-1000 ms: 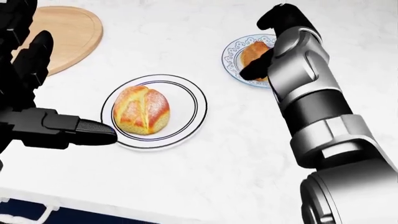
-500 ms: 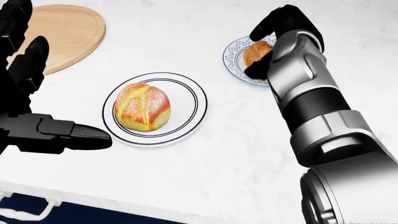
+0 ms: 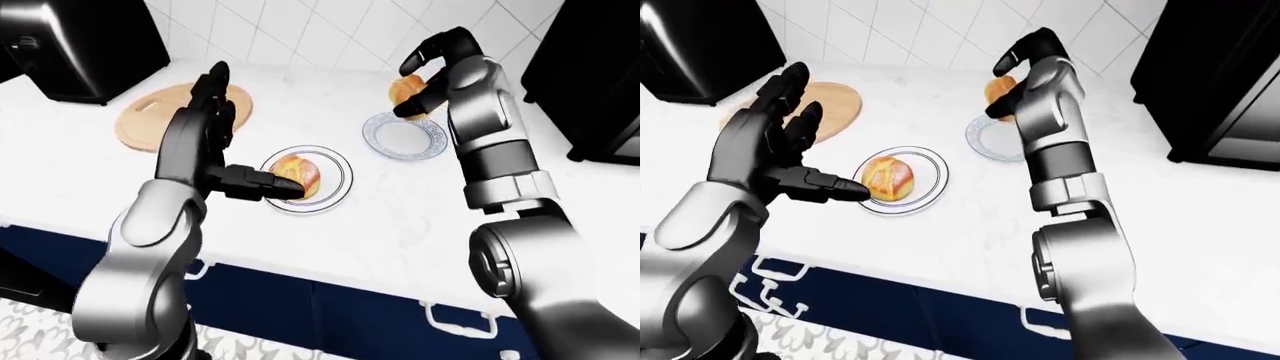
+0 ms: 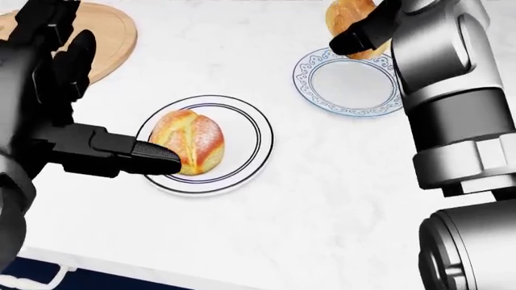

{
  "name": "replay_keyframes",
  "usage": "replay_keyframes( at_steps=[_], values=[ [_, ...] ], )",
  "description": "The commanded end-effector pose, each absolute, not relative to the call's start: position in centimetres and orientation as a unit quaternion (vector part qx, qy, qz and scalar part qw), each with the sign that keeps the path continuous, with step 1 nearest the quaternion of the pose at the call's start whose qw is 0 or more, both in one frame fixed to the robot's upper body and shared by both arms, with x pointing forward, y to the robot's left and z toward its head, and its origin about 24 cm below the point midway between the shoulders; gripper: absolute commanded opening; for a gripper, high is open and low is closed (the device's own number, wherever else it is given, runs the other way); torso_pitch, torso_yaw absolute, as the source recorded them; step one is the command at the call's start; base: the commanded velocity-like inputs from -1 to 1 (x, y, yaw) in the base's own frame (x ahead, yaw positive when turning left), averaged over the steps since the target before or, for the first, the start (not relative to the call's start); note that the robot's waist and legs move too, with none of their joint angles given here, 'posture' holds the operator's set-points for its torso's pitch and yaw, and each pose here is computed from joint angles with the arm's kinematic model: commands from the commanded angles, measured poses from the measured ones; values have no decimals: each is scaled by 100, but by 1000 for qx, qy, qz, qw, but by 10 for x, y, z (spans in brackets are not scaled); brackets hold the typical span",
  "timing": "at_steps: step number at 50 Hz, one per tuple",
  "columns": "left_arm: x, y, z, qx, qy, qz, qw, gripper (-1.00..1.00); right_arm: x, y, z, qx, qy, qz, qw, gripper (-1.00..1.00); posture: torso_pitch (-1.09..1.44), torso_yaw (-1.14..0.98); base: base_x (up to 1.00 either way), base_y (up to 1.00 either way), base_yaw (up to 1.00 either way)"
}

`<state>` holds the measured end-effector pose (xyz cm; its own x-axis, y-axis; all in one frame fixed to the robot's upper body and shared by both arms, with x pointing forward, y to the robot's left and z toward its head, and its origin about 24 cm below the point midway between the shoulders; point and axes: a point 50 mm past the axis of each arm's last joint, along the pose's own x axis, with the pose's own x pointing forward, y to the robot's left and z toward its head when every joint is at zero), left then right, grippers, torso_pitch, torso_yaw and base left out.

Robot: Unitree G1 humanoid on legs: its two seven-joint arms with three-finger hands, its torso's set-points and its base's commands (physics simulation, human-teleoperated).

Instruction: Place all breads on the cutting board.

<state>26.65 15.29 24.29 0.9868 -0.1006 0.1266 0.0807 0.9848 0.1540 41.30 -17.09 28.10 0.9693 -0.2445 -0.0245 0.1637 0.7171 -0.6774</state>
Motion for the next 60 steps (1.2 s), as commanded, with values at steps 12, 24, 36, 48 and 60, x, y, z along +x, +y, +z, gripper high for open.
replay_keyframes(
  at_steps=[12, 24, 36, 48, 60],
  values=[
    [278, 131, 282, 227, -75, -101, 966, 100, 403, -174, 315, -355, 6, -119, 927, -100, 0, 0, 0, 0, 0],
    [301, 123, 286, 339, 11, -159, 927, 100, 403, -177, 315, -355, 8, -121, 927, -100, 0, 0, 0, 0, 0],
    [317, 120, 284, 360, 35, -169, 917, 100, 405, -177, 311, -356, 11, -121, 927, -100, 0, 0, 0, 0, 0],
    [326, 112, 273, 356, 37, -181, 916, 85, 405, -179, 310, -354, 13, -122, 927, -100, 0, 0, 0, 0, 0],
    [327, 104, 263, 358, 37, -193, 913, 65, 405, -183, 308, -351, 15, -123, 928, -100, 0, 0, 0, 0, 0]
  ],
)
